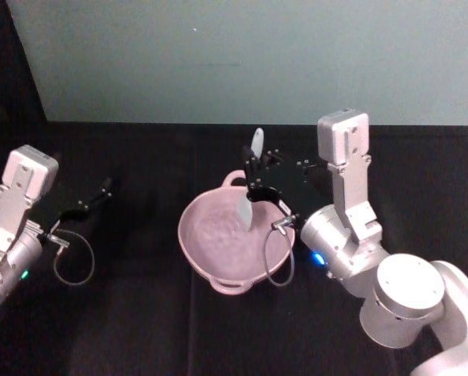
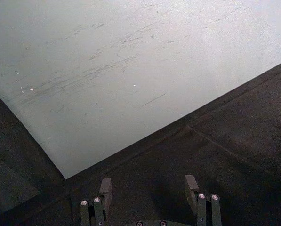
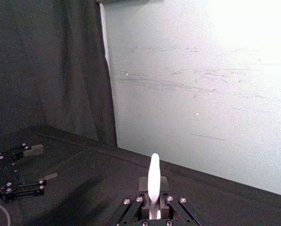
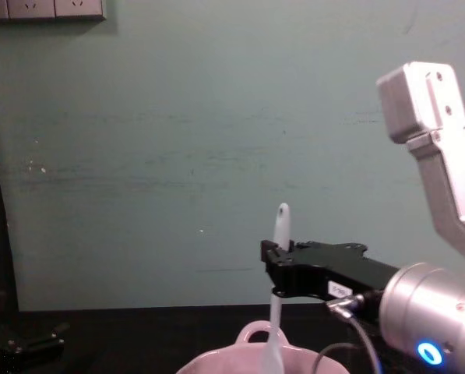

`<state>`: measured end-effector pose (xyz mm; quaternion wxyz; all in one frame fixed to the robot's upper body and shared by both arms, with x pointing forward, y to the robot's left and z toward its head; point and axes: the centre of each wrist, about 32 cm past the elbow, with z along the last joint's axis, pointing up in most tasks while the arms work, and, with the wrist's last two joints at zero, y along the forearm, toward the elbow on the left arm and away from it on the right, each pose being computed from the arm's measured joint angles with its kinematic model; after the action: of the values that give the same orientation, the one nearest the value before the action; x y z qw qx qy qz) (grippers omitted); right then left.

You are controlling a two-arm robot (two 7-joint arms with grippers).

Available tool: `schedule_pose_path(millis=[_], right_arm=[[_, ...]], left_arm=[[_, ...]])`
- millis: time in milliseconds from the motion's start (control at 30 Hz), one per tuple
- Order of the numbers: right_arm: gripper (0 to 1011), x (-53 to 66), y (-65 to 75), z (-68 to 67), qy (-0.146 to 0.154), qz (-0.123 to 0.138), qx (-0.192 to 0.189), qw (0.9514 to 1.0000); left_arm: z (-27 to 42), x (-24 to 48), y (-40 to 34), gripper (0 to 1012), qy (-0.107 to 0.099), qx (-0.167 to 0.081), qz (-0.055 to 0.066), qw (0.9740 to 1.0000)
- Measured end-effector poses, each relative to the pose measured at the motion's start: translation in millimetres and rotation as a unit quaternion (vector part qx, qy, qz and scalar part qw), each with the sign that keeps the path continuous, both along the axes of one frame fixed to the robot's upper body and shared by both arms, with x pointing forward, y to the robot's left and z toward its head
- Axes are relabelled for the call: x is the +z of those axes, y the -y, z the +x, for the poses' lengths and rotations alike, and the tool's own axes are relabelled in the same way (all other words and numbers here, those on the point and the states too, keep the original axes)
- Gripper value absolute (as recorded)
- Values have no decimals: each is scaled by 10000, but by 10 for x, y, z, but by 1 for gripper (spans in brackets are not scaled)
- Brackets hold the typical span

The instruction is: Use the one hand to pick up the spoon and stir the clear water in the bowl.

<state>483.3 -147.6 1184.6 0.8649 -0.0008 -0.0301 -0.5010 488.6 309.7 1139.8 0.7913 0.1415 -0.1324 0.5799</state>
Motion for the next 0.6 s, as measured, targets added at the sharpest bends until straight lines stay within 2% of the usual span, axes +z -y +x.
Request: schedule_pose_path(millis=[167, 333, 600], right_arm=[[114, 53, 90, -74, 17, -114, 7, 9999], [114, 95, 181, -186, -55, -248, 245, 9994], [114, 114, 200, -343, -296, -117, 583, 9978]], left_arm=[[0, 0, 0, 1011, 0, 0, 0, 10000], [0, 0, 0, 1011, 0, 0, 0, 10000], [0, 0, 0, 1011, 0, 0, 0, 10000]])
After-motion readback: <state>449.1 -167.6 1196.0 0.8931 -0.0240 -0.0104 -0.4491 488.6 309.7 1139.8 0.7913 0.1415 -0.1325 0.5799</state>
